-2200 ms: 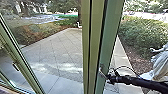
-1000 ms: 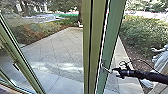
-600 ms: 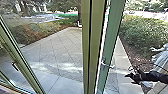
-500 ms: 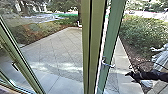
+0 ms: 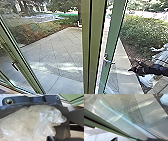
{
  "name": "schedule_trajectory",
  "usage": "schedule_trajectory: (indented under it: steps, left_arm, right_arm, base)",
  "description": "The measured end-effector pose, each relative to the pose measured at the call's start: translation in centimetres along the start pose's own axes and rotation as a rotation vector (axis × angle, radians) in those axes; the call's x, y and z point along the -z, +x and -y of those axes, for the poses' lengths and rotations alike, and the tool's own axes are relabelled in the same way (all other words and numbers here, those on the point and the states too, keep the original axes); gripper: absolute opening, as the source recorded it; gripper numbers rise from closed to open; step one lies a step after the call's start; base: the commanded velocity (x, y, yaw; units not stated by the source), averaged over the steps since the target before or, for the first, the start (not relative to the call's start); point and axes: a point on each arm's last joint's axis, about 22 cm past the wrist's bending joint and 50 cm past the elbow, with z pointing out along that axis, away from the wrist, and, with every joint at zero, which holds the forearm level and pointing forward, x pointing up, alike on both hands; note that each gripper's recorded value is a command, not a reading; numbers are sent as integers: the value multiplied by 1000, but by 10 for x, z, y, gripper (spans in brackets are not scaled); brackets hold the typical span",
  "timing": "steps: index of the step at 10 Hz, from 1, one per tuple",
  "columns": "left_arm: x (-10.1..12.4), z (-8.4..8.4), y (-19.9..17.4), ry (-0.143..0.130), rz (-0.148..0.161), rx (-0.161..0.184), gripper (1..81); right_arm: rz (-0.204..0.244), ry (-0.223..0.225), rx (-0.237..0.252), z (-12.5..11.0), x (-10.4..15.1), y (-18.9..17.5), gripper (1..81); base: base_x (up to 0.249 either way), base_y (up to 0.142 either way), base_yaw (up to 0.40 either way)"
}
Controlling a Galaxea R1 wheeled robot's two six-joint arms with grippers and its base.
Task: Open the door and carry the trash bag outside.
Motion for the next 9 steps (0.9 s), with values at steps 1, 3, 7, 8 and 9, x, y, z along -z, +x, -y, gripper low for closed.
schedule_trajectory:
  steps: [1, 3, 7, 8, 9]
  left_arm:
    - [0, 0, 0, 0, -1, -1, 10]
    - [1, 3, 13, 6, -23, -14, 10]
    - [3, 4, 24, 14, -60, -33, 10]
    - [3, 4, 23, 14, -58, -33, 10]
    - [3, 4, 24, 14, -59, -33, 10]
  right_arm:
    - [-37, -5, 42, -1, 6, 15, 811]
    - [-113, -24, 77, -8, 30, 44, 811]
    - [-209, -57, 145, -15, 78, 79, 811]
    - [-213, -55, 162, -13, 79, 80, 811]
    - [-215, -61, 188, -14, 78, 80, 811]
  base:
    - [0, 0, 0]
    - [0, 0, 0]
    - [0, 0, 0]
    - [0, 0, 0]
    - [0, 0, 0]
